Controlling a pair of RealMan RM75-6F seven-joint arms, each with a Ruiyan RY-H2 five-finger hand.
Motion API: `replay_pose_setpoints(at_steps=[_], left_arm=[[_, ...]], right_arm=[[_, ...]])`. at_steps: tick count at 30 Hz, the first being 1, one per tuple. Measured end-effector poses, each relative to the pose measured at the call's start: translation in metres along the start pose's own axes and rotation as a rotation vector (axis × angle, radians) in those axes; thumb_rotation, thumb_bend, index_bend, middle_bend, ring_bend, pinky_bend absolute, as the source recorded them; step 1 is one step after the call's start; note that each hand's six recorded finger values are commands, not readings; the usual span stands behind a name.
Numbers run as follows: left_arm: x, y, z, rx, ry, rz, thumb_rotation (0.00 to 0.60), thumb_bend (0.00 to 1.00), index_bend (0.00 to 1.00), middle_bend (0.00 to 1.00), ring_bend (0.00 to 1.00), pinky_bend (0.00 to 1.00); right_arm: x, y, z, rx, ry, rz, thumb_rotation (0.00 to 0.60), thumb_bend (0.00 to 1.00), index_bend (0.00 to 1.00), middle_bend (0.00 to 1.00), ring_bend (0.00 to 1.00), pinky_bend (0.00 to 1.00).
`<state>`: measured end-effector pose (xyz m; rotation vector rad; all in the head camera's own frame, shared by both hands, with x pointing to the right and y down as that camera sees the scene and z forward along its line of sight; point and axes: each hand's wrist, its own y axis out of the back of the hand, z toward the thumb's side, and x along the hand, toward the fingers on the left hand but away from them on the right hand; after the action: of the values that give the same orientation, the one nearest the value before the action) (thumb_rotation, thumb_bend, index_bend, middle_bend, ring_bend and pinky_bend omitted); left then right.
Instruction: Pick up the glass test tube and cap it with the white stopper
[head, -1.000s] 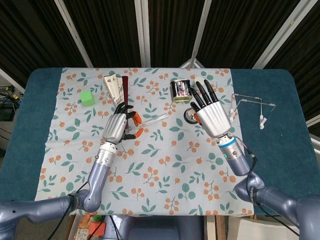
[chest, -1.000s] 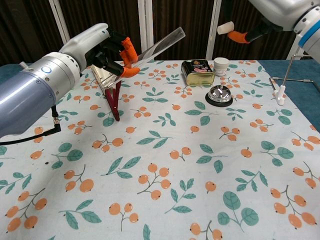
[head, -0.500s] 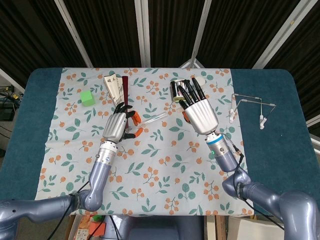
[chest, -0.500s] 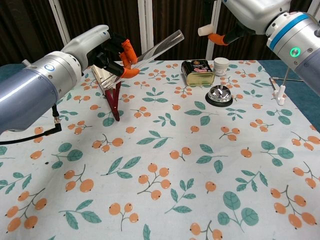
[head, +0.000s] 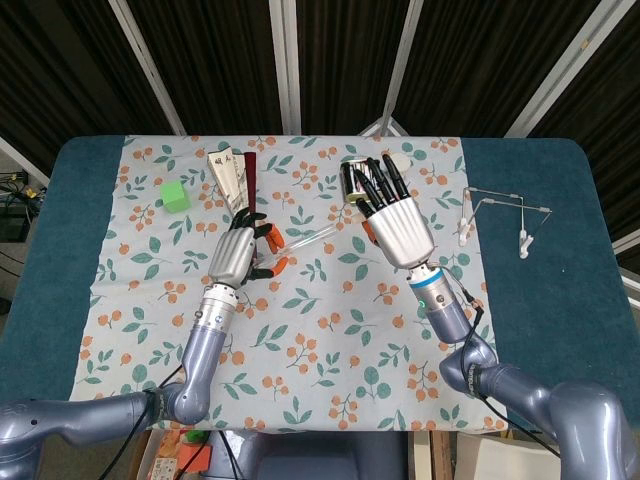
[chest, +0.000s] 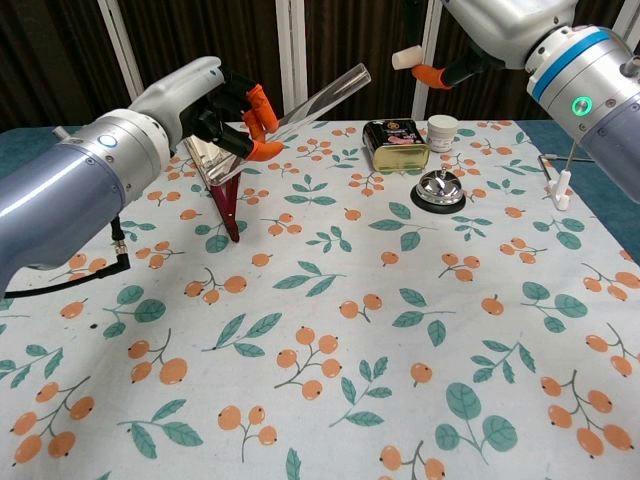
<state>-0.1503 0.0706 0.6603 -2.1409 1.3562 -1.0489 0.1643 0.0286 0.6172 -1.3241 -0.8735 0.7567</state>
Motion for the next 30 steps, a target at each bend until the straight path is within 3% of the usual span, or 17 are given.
replay_pose_setpoints(at_steps=[11,30], left_arm=[[-0.0025,-0.0003,0.0045,-0.043,0.044,-0.011,0.6,0.61,0.67,0.69,0.18,0.0],[-0.0073,-0.005,0.0081,-0.051,0.064,-0.046,0.6,0.61,0.67,0.69,0.18,0.0]], right_arm=[[0.0009,0.0023,0.0064,0.009,0.047,-0.017,0.6,0.4,0.68,0.23,0.02,0.0],[-0.0002,-0.0015,0.0072,0.004,0.034,-0.017,0.6,0.4,0.68,0.23,0.02,0.0]])
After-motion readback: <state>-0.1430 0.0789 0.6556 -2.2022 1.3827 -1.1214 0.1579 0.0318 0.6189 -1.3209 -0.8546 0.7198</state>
